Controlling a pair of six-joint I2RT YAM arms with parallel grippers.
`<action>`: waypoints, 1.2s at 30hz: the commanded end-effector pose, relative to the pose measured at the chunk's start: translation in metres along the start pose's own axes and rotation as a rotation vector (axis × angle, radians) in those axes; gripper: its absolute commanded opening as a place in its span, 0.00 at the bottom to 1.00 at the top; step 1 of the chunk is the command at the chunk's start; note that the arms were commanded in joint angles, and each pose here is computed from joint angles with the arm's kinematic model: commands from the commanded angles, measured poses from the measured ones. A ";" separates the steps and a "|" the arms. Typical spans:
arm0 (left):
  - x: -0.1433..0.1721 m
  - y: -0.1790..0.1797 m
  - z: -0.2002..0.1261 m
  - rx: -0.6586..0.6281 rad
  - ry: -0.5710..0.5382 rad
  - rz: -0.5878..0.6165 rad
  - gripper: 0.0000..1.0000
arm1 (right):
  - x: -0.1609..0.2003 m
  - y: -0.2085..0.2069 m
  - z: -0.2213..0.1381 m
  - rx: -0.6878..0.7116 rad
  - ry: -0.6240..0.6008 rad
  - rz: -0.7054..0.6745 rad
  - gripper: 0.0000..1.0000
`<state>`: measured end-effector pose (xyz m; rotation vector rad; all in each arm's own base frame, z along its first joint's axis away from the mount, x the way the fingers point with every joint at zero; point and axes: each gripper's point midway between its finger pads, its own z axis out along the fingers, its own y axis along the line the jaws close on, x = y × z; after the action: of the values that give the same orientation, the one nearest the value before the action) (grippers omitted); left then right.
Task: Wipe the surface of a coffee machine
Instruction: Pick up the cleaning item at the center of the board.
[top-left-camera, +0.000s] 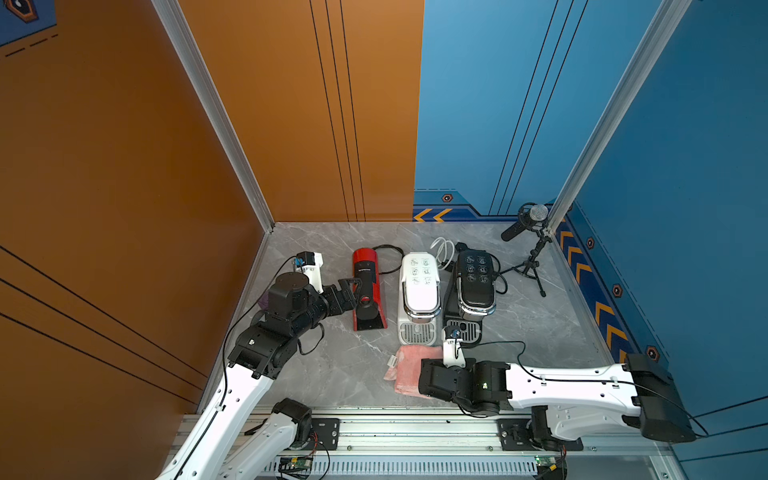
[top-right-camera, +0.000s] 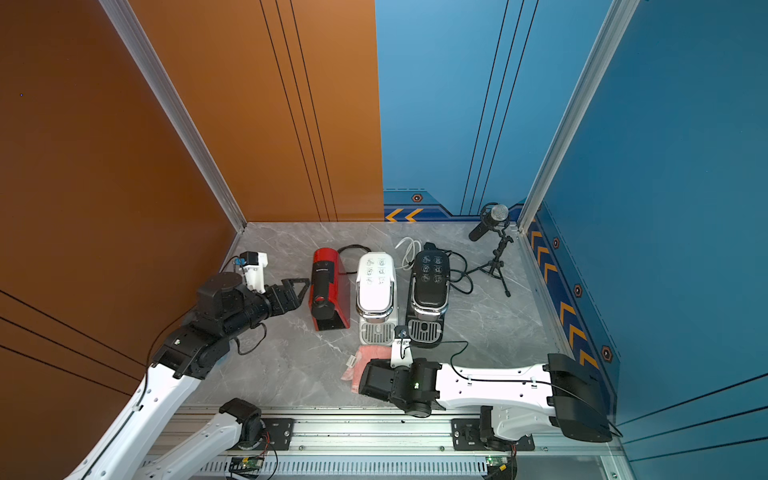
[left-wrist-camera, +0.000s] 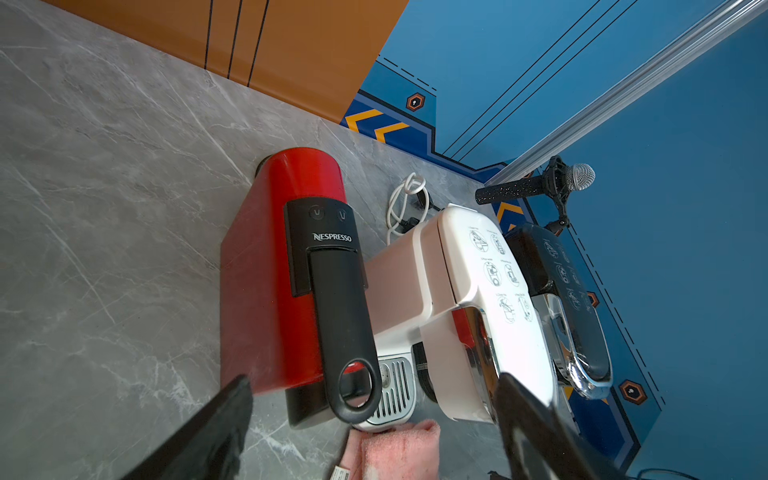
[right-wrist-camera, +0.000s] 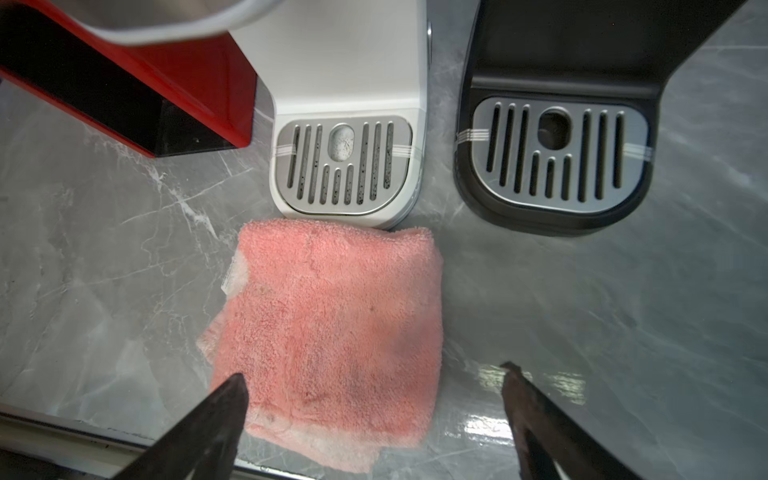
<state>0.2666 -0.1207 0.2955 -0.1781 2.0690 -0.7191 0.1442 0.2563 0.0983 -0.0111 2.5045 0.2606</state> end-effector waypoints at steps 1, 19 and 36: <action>0.001 0.010 0.001 -0.037 -0.004 0.002 0.92 | 0.011 0.021 0.011 -0.031 0.065 0.050 0.98; -0.001 0.023 -0.003 -0.052 -0.019 -0.032 0.94 | 0.046 0.004 0.075 0.274 0.184 -0.023 0.98; -0.002 0.021 -0.004 -0.028 -0.009 -0.022 0.92 | 0.039 0.000 0.069 0.200 0.159 -0.067 0.02</action>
<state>0.2714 -0.0981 0.2869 -0.2551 2.0636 -0.6843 0.1599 0.2944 0.0277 0.0701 2.6408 0.1044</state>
